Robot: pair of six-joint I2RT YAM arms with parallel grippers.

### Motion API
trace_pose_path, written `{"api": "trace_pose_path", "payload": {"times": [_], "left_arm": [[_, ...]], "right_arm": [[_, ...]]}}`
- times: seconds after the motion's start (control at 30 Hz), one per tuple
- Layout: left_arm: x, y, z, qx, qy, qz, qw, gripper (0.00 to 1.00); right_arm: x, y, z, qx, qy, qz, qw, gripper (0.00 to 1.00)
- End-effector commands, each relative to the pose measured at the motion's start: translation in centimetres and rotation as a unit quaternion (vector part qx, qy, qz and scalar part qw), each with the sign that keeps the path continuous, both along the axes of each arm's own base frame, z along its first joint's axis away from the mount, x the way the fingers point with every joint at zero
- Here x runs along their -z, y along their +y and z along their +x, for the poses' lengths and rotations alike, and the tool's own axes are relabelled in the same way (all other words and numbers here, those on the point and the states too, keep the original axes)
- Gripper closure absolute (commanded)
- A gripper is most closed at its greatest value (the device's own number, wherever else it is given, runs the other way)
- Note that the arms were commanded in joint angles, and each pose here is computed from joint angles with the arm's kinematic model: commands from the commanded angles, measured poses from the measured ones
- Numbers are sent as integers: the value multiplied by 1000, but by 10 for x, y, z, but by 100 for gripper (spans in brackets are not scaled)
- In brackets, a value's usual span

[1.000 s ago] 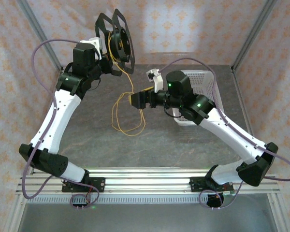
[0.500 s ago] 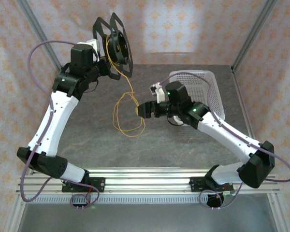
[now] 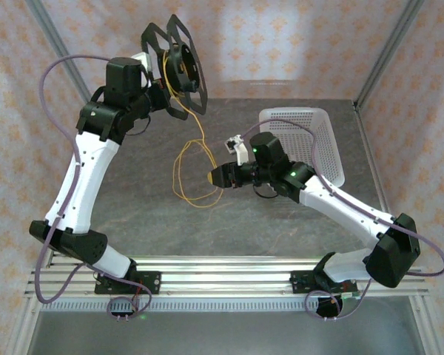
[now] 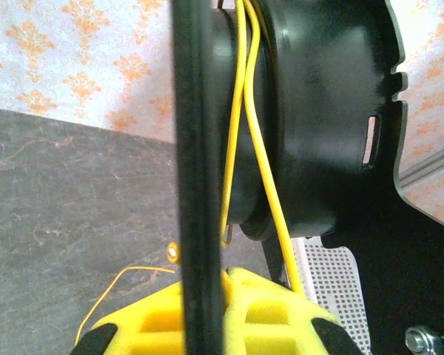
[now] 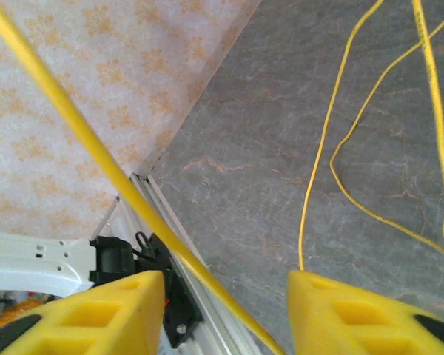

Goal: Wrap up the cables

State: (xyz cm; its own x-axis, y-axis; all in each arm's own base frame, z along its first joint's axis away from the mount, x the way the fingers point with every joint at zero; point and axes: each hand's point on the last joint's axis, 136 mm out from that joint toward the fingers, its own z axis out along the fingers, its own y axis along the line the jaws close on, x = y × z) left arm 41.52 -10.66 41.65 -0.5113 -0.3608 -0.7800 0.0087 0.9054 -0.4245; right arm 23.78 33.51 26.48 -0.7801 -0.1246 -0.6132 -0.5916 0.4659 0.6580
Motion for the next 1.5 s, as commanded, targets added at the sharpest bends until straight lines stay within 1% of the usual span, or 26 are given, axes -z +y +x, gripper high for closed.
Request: {"api": "trace_pose_path", "payload": {"times": [0.0,0.07,0.13,0.2,0.27,0.37,0.47,0.6,0.77,0.87,0.93,1.03,1.17,1.37,1.47], "left_arm": [[-37,-7,-3,8,-44,-29,999,100],[-41,-4,-4,3,-39,-32,999,100],[-44,4,-4,-10,-21,-55,998,100],[-51,11,-3,-15,-8,-101,995,100],[-62,22,0,-27,-12,-130,991,100],[-78,38,5,-36,-20,-165,985,100],[-91,43,7,-27,-26,-193,981,100],[-96,42,6,-15,-27,-204,978,100],[-99,43,1,-6,-28,-205,978,100],[-102,41,-3,9,-31,-208,978,100],[-106,35,-6,28,-33,-214,976,100],[-111,26,-13,56,-35,-219,974,100],[-109,15,-25,96,-22,-219,971,100],[-92,-2,-51,145,-1,-204,968,100],[-78,-18,-68,177,16,-181,967,100]], "right_arm": [[0,4,3,0,-12,2,1000,76],[9,-3,10,24,-18,-27,999,100],[23,-17,22,65,-26,-75,995,100],[36,-30,30,93,-35,-121,988,100],[49,-44,38,119,-40,-169,978,100],[71,-58,42,134,-30,-223,965,100],[96,-76,50,159,-2,-271,950,100],[115,-93,62,187,10,-315,930,100],[122,-111,79,224,23,-342,912,100],[126,-132,92,262,35,-365,893,100],[129,-142,100,280,48,-369,885,100],[130,-155,111,299,57,-369,878,100],[127,-166,122,313,53,-367,874,100],[115,-183,144,333,56,-356,872,100],[111,-194,160,342,63,-348,871,100]]}}
